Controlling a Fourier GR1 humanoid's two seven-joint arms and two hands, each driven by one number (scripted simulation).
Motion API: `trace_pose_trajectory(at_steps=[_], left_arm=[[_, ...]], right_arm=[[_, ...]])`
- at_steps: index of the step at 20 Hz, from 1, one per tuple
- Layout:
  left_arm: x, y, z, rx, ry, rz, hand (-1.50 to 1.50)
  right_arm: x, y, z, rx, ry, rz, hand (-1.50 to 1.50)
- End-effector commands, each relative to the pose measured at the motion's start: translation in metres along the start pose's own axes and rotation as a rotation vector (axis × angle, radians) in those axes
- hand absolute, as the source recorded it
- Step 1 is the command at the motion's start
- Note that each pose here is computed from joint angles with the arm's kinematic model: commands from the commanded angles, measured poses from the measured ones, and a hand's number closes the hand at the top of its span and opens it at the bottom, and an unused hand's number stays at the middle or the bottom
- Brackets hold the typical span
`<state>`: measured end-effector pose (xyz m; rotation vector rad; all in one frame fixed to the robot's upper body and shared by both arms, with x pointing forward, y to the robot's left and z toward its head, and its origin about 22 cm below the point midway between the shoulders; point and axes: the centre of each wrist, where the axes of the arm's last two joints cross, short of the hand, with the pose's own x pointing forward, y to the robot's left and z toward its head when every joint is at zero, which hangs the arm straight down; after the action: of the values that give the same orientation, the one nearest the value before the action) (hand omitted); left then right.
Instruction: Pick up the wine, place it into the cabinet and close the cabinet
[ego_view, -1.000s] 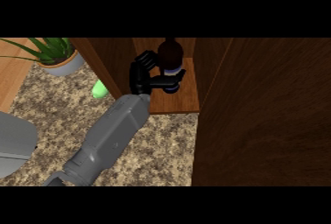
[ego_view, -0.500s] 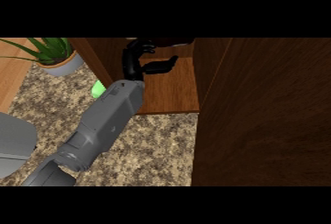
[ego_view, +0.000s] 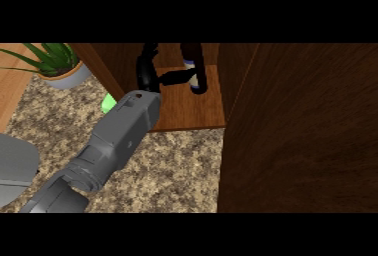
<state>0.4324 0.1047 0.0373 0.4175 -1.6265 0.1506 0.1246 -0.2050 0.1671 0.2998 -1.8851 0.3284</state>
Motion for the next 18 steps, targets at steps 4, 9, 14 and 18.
trace_pose_trajectory(at_steps=[4,9,14,18], left_arm=[[-0.007,0.007,-0.003,0.062,0.008,-0.077,-1.50],[-0.005,0.029,-0.019,0.057,-0.007,-0.054,-1.50],[-0.014,0.025,-0.010,-0.045,-0.089,0.011,-1.50],[0.003,0.016,-0.014,-0.097,-0.116,0.038,-1.50]], right_arm=[[0.032,0.004,0.020,0.019,-0.045,-0.054,-1.50],[0.033,0.008,0.026,0.054,-0.044,-0.068,-1.50],[0.026,0.001,0.023,0.035,-0.035,-0.045,-1.50],[0.032,0.009,0.027,0.033,-0.050,-0.067,-1.50]])
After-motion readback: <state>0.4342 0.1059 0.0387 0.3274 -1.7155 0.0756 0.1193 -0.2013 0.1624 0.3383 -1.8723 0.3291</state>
